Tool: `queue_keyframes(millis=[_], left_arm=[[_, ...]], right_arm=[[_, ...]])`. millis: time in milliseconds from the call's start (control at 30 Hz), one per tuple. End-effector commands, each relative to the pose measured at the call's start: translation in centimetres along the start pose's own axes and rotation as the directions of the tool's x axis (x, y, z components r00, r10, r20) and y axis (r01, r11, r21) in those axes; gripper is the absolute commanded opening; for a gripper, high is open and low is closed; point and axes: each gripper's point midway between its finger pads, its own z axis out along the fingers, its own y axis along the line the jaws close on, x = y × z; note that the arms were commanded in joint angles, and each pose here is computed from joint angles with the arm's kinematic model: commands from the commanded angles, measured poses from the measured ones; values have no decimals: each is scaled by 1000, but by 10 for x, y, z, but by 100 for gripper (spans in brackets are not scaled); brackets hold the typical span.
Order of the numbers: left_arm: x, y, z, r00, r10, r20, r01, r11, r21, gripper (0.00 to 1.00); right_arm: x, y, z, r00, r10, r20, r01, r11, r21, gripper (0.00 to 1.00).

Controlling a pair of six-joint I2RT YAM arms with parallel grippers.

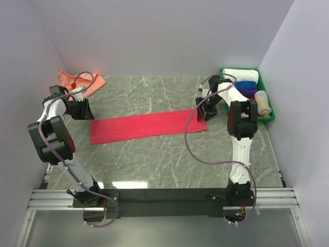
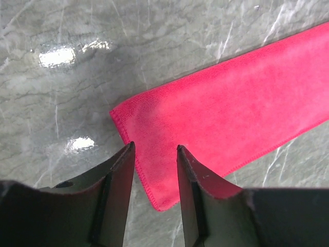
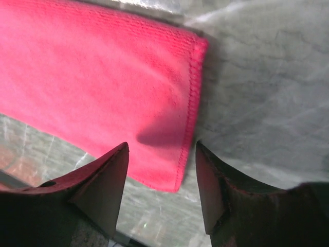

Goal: Roll the towels
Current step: Fold the towel

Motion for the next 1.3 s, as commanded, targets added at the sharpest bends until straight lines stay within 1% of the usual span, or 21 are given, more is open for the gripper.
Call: queue_keyframes(millis=[0,67,200,300,367,400,467,500,567,600,733,867,1000,1033,1067,1133,1167,1200,1233,1267], left_arm=[[-17,-8,-15,998,0,67,-1,1000,15,43],[-21,-7,-16,997,3,75,-3,1000,11,43],[-25,-5,-17,997,-3,80,2,1000,8,43],[-26,-4,-17,996,-8,86,7,1000,5,43],[-27,-6,-17,996,-7,87,5,1000,19,43],[-27,-6,-17,996,-8,86,6,1000,21,43],[-30,-7,-19,996,-13,90,11,1000,21,43],[-31,-7,-19,996,-14,92,13,1000,19,44],[-34,-8,-22,995,-13,98,10,1000,22,45],[-34,-10,-23,995,-15,100,12,1000,29,45],[-38,-18,-33,993,8,114,-12,999,41,46],[-39,-27,-43,990,34,135,-42,998,51,52],[-39,-38,-48,989,29,147,-43,995,90,55],[-39,-40,-50,988,30,154,-45,995,94,68],[-39,-43,-49,987,28,160,-45,993,105,69],[-40,-45,-50,985,26,168,-45,992,114,70],[-40,-46,-49,986,8,167,-28,992,120,73],[-40,-48,-49,986,3,168,-25,991,128,91],[-39,-49,-49,987,-6,161,-16,991,134,99],[-39,-49,-49,987,-14,161,-8,990,139,100]], right_arm=[[-5,10,12,1000,-19,6,19,1000,5,61],[1,12,20,1000,-23,-16,23,999,25,58],[3,14,22,999,-35,-23,37,997,68,48],[8,15,24,998,-34,-44,38,995,96,43],[11,15,25,999,-17,-50,22,994,105,42],[12,17,25,998,-19,-54,25,994,109,39],[15,16,26,998,-30,-62,38,990,136,31],[15,16,26,998,-37,-60,45,988,147,21],[13,18,26,996,-56,-62,66,981,183,4],[13,16,24,996,-51,-66,63,979,193,0],[11,-5,6,998,-46,-42,54,971,234,0],[17,-48,-25,1000,-6,-16,10,971,239,0],[18,-55,-44,1000,-24,-4,25,979,202,0],[17,-53,-48,999,-40,5,38,981,192,0],[15,-50,-53,999,-51,8,48,981,189,0],[12,-37,-55,998,-62,14,59,989,137,0],[6,-31,-61,997,-72,32,67,989,131,0],[6,-23,-61,997,-79,24,76,990,116,0],[3,-12,-64,995,-95,37,91,992,82,0],[-1,-6,-68,993,-106,51,102,992,78,0]])
